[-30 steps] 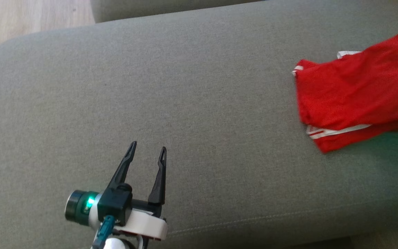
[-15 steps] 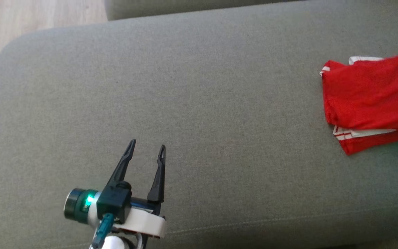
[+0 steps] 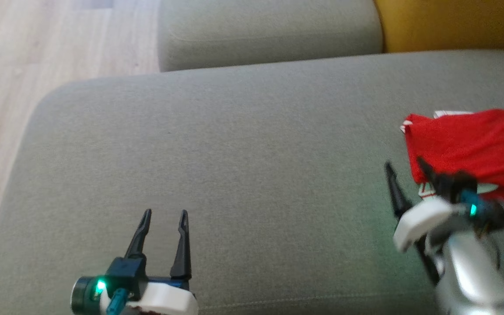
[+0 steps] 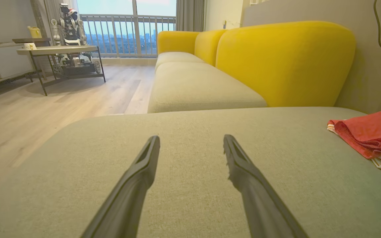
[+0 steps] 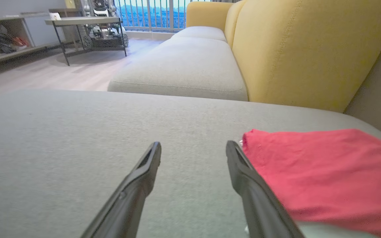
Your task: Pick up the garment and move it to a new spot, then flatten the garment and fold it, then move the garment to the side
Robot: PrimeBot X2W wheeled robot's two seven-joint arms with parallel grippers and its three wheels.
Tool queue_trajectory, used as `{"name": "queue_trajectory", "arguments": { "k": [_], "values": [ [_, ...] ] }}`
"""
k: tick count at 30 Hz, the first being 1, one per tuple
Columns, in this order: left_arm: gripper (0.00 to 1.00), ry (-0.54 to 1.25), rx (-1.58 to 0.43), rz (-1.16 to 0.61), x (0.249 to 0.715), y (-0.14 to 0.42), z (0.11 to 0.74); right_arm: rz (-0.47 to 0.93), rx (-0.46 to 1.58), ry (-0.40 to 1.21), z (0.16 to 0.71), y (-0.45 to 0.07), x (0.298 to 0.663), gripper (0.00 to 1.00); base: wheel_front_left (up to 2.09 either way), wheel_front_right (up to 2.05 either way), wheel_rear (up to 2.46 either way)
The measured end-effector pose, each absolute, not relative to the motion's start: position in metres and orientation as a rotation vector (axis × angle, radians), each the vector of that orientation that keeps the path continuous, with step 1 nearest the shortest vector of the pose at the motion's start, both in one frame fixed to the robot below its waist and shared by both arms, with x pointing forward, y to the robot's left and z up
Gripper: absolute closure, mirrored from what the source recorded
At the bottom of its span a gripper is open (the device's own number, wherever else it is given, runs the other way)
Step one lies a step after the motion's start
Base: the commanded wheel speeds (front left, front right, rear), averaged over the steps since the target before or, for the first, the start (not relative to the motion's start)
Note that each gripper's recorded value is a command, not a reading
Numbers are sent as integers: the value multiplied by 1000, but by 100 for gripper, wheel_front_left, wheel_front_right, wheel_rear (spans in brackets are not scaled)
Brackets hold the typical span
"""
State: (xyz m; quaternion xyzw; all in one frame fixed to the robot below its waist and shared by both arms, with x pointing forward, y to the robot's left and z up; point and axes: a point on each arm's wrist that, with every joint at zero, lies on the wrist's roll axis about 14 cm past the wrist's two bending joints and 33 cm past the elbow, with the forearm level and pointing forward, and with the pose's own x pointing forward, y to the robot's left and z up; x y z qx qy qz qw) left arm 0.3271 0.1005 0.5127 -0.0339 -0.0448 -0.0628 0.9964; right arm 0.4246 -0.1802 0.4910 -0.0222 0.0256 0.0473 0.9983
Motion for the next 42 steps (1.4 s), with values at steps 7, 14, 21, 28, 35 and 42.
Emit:
{"name": "queue_trajectory", "arguments": {
  "k": [7,14,21,28,35,42],
  "values": [
    [0,-129,-63,-66,318,117,523,122,-13,-78,514,-163,385,0,0,0,0],
    [0,-117,-61,-19,304,132,517,104,78,-128,522,-167,349,0,0,0,0],
    [0,-77,-66,-33,292,134,502,100,105,-109,514,-168,332,0,0,0,0],
    [0,-72,-66,-31,288,137,499,107,112,-130,521,-166,330,0,0,0,0],
    [100,76,-64,-28,268,136,454,98,125,14,476,-165,316,100,0,0,0],
    [100,112,-148,-14,268,139,447,71,204,42,469,-169,315,100,0,0,0]
  ]
}}
